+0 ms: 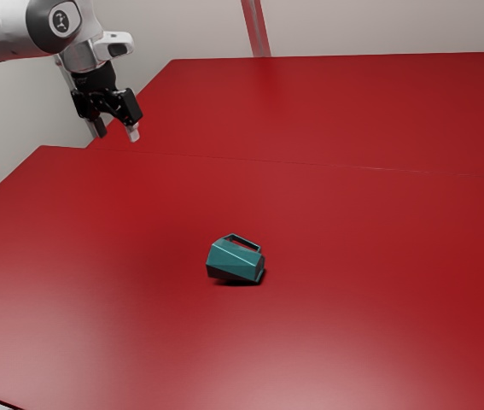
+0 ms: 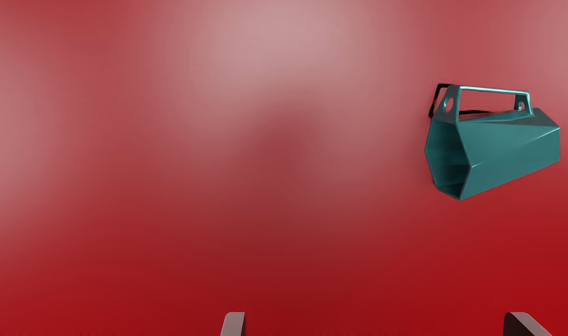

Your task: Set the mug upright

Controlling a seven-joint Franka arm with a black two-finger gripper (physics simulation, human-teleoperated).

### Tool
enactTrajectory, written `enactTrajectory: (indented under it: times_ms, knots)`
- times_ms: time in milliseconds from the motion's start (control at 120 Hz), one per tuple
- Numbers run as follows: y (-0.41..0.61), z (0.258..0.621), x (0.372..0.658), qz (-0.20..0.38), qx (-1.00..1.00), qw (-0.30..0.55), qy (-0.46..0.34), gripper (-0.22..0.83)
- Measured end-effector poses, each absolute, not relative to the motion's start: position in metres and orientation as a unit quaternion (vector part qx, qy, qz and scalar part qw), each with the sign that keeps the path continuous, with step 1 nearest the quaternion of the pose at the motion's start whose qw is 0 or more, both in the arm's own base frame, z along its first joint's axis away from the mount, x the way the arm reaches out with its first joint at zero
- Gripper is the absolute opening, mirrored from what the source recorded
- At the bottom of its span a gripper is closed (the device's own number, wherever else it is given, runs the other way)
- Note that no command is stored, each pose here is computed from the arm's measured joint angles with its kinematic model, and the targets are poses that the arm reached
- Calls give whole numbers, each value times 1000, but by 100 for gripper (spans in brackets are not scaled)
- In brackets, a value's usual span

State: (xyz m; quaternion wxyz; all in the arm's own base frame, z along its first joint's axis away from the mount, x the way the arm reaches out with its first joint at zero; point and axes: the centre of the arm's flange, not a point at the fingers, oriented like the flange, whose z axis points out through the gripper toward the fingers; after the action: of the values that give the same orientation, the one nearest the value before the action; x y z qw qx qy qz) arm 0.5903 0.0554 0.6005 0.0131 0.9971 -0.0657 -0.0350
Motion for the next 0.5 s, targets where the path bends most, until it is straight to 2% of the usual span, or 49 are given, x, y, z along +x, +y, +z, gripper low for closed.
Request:
enactTrajectory:
  times_ms: [367,500]
  knots:
    - [58,584,587,-52,996,33,-60,62]
    - [69,545,579,-65,992,108,-33,62]
